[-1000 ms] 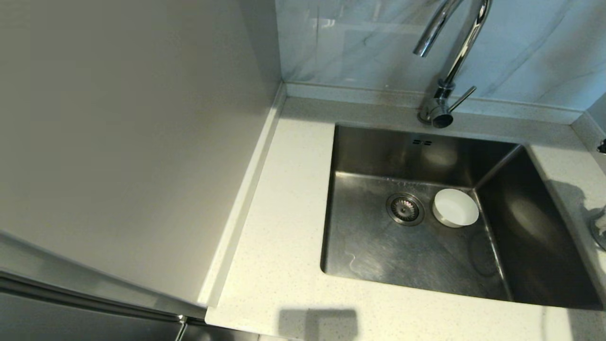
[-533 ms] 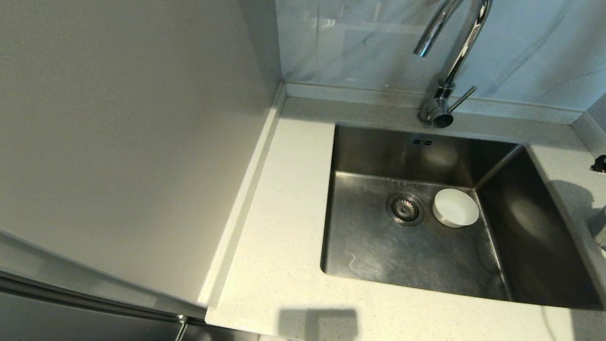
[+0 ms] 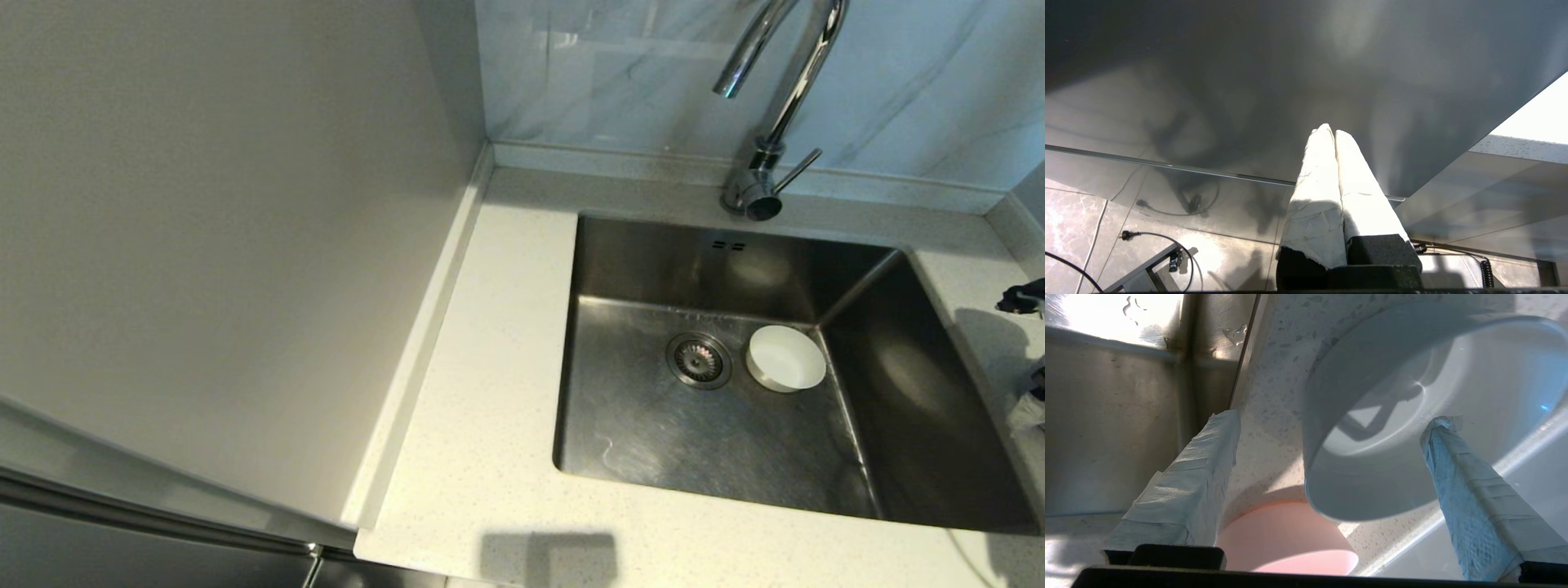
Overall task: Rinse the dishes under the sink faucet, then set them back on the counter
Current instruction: Put a bowl into the sink
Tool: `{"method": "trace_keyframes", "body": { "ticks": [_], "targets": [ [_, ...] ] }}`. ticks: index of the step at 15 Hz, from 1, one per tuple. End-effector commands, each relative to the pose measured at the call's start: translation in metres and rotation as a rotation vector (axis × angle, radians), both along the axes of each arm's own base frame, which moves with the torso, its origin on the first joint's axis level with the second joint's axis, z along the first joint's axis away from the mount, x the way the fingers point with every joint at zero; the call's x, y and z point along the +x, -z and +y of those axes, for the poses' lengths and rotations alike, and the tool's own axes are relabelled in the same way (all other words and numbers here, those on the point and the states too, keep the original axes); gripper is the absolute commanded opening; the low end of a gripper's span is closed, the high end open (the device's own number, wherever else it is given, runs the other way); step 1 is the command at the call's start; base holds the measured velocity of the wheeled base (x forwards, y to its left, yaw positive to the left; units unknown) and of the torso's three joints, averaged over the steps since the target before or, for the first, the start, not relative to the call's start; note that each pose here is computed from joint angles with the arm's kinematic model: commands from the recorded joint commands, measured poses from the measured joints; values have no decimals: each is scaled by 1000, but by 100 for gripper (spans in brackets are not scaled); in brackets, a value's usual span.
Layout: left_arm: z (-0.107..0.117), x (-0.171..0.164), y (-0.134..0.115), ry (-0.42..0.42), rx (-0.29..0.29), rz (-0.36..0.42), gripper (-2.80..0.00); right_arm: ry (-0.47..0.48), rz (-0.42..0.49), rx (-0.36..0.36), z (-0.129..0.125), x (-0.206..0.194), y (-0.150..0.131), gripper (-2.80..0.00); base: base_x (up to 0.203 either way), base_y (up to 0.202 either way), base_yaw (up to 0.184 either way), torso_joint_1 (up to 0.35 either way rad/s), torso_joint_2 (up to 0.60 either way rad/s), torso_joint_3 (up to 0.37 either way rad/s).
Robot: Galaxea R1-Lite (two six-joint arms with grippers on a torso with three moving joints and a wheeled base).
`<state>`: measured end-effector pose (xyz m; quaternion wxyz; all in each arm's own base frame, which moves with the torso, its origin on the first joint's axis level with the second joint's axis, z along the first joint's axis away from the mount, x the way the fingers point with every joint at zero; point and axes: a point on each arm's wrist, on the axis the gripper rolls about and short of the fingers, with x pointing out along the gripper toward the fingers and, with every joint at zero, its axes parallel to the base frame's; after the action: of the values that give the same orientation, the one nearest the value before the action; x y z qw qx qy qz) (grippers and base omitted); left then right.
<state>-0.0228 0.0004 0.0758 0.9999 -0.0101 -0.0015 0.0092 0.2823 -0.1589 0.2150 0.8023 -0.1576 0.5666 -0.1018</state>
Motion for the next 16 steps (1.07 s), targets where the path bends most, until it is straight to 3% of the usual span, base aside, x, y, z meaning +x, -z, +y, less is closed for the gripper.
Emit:
{"method": "trace_keyframes", "body": {
  "ticks": [1, 10, 11, 16],
  "targets": [
    [0, 0, 0, -1, -1, -4, -280, -4, 17, 8, -1, 4, 5, 0, 0, 0, 0, 0, 0, 0],
    [0, 0, 0, -1, -1, -3, -280, -5, -15, -5, -3, 7, 4, 0, 0, 0, 0, 0, 0, 0],
    [0, 0, 0, -1, -1, -3, -280, -6, -12, -3, -3, 7, 5, -280, 0, 0, 0, 0, 0, 0],
    [0, 0, 0, -1, -1, -3, -280, -5, -10, -1, -4, 9, 6, -280, 0, 0, 0, 0, 0, 0]
  ]
}}
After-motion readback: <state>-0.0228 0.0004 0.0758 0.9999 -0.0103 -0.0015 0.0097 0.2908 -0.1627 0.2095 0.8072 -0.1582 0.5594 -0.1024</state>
